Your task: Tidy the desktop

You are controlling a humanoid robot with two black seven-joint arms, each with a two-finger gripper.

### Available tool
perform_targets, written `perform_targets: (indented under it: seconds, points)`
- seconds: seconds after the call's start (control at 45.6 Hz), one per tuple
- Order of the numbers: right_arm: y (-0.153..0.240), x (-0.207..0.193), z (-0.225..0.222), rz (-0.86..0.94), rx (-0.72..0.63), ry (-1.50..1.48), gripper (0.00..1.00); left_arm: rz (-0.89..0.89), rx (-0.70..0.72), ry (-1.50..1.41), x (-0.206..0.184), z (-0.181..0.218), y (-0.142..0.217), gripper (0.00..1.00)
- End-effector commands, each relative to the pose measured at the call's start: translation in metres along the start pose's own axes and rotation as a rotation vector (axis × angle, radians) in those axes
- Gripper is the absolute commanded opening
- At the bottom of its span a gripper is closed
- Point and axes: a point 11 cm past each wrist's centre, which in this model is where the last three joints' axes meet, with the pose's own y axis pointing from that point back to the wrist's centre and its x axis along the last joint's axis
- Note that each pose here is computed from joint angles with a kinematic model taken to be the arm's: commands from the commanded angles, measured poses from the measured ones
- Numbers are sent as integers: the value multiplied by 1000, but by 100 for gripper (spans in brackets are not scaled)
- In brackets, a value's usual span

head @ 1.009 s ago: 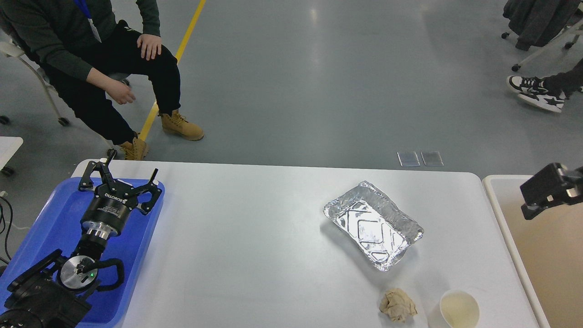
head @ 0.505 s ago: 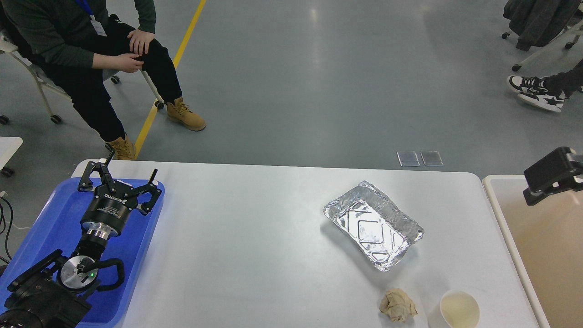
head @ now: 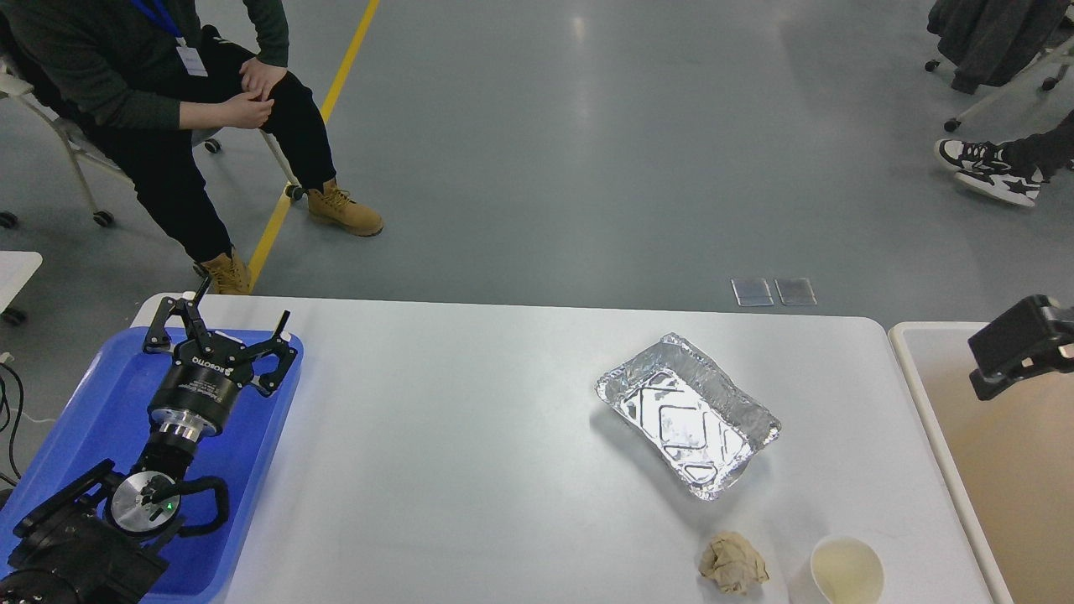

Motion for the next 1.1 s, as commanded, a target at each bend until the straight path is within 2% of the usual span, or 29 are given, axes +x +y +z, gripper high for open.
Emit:
perform_targets:
  seconds: [0.0, 0.241, 0.636, 1.075]
  points:
    - [-41, -21, 19, -136, -19, -8, 100, 0, 1, -1, 0, 0, 0, 99]
    - [-96, -48, 8, -313, 33, 14, 100, 0, 1, -1, 0, 0, 0, 99]
    - [-168, -43, -7, -199, 111, 54, 100, 0, 1, -1, 0, 0, 0, 99]
    - [-226, -67, -4, -227, 166, 35, 100, -3, 0, 0, -1, 0, -1, 99]
